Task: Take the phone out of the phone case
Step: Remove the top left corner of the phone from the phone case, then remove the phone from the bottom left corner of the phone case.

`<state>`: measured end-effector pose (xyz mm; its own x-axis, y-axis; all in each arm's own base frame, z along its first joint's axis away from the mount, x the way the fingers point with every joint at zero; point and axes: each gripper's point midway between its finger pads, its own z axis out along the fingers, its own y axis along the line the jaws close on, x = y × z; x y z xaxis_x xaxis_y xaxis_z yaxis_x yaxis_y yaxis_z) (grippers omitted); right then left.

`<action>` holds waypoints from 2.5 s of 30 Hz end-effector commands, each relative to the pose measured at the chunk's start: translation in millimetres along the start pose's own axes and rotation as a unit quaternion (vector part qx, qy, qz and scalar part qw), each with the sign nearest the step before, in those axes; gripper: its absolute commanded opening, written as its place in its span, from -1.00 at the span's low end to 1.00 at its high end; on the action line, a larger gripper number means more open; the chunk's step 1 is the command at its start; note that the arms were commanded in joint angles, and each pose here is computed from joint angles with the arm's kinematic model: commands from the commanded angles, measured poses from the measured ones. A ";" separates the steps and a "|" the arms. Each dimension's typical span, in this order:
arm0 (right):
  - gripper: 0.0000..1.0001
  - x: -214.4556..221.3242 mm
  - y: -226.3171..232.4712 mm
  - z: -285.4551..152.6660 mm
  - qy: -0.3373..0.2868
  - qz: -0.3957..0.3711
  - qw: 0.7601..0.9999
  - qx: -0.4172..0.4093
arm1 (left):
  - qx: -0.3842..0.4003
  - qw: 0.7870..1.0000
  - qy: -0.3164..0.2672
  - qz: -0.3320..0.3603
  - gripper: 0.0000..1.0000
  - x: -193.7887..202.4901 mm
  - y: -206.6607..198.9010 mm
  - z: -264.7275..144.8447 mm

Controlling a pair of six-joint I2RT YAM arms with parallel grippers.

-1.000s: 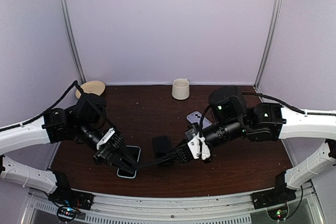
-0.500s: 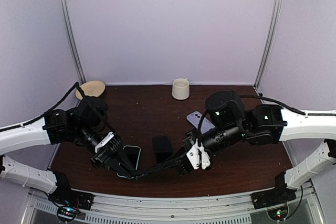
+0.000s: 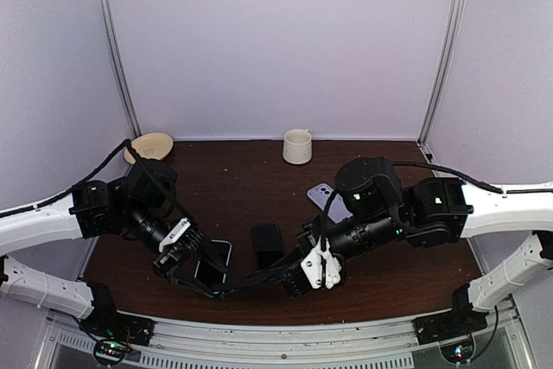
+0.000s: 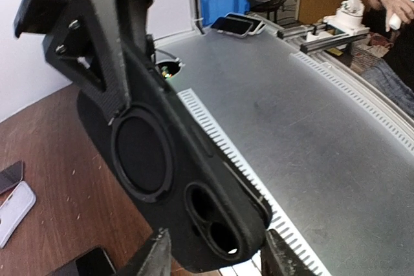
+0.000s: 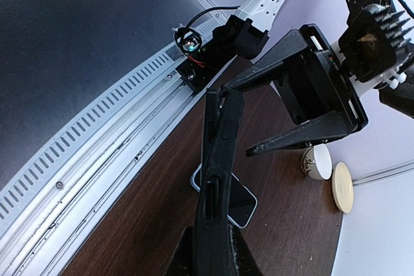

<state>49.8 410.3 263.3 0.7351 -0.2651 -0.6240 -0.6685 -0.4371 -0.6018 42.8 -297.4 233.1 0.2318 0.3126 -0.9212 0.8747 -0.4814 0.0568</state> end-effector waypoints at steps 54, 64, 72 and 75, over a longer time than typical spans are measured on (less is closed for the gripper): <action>-1.00 -43.1 -89.4 -113.8 -0.371 0.257 0.878 0.160 | -0.110 0.968 -0.205 0.097 -0.19 -105.0 32.1 -73.7; -1.00 -42.9 -92.7 -105.5 -0.373 0.253 0.880 0.149 | -0.089 0.973 -0.200 0.079 -0.26 -100.1 32.2 -62.8; -1.00 -40.5 -96.1 -99.8 -0.370 0.251 0.882 0.150 | -0.087 0.973 -0.203 0.068 -0.38 -101.4 35.0 -60.5; -1.00 -39.2 -96.3 -97.2 -0.367 0.249 0.884 0.148 | -0.085 0.973 -0.204 0.068 -0.44 -101.9 35.7 -59.0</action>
<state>99.8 384.8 353.7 0.0693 0.2036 -0.9766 -0.9817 -0.1604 -0.1031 79.1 -296.4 345.2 0.1786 -0.0802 -0.9807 0.9244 -0.3276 0.1951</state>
